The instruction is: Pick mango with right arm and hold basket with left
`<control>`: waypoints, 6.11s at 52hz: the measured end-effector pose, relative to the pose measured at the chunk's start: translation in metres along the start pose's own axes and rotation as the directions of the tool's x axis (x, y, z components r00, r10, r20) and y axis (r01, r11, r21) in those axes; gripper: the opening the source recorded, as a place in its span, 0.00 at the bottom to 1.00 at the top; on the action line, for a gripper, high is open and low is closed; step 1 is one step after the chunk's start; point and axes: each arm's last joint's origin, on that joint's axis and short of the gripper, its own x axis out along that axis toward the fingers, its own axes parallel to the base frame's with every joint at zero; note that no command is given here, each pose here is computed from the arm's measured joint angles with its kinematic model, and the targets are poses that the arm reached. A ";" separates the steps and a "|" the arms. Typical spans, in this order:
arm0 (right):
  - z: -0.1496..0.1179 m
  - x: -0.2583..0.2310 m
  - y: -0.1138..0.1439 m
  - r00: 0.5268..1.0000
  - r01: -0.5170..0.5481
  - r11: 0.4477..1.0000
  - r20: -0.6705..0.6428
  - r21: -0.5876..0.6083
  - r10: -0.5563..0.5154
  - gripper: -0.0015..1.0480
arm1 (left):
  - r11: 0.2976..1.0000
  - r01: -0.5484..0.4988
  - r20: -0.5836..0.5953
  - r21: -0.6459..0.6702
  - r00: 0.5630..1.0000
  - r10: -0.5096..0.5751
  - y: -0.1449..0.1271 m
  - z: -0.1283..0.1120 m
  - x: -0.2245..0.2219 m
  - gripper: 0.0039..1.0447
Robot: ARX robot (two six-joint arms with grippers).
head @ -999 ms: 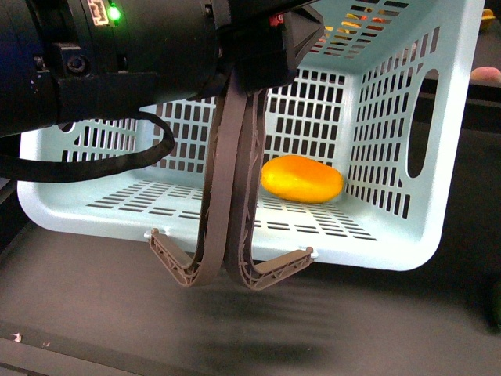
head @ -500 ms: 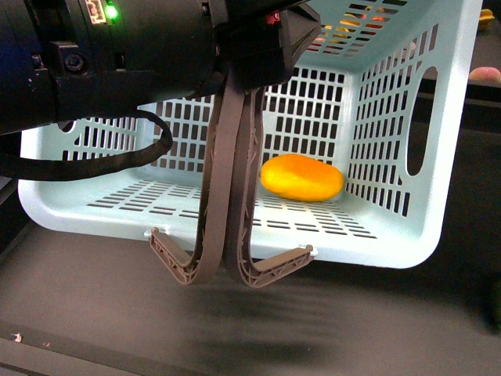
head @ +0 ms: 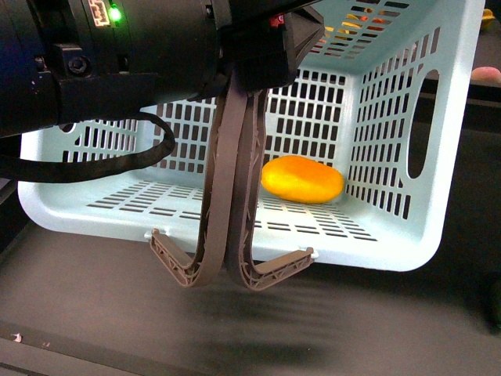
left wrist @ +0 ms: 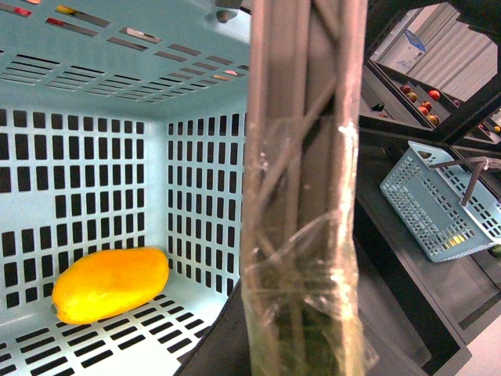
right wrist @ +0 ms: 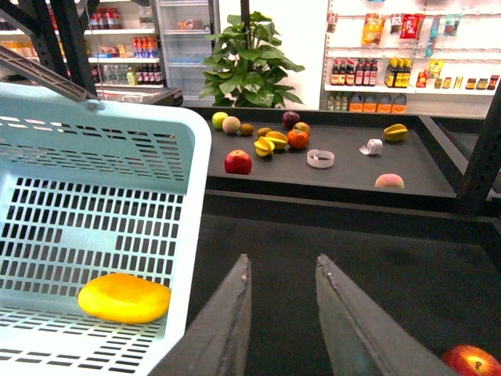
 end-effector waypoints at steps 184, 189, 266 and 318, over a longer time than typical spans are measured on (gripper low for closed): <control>0.000 0.000 0.000 1.000 0.000 1.000 0.000 0.000 0.000 0.92 | 0.295 -0.620 0.093 -0.727 0.337 0.937 0.119 0.061 -0.106 0.95; 0.000 0.000 0.000 1.000 0.000 1.000 0.001 0.000 0.000 0.92 | 0.281 -0.646 0.093 -0.710 0.310 0.946 0.116 0.057 -0.123 0.95; 0.000 0.000 0.000 1.000 0.000 1.000 0.001 0.000 0.000 0.92 | 0.691 -0.693 0.347 0.208 0.712 0.610 0.036 -0.023 -0.207 0.04; 0.000 0.000 0.000 1.000 0.000 1.000 0.001 0.000 0.000 0.92 | 0.690 -0.693 0.364 0.209 0.710 0.602 0.015 -0.029 -0.230 0.04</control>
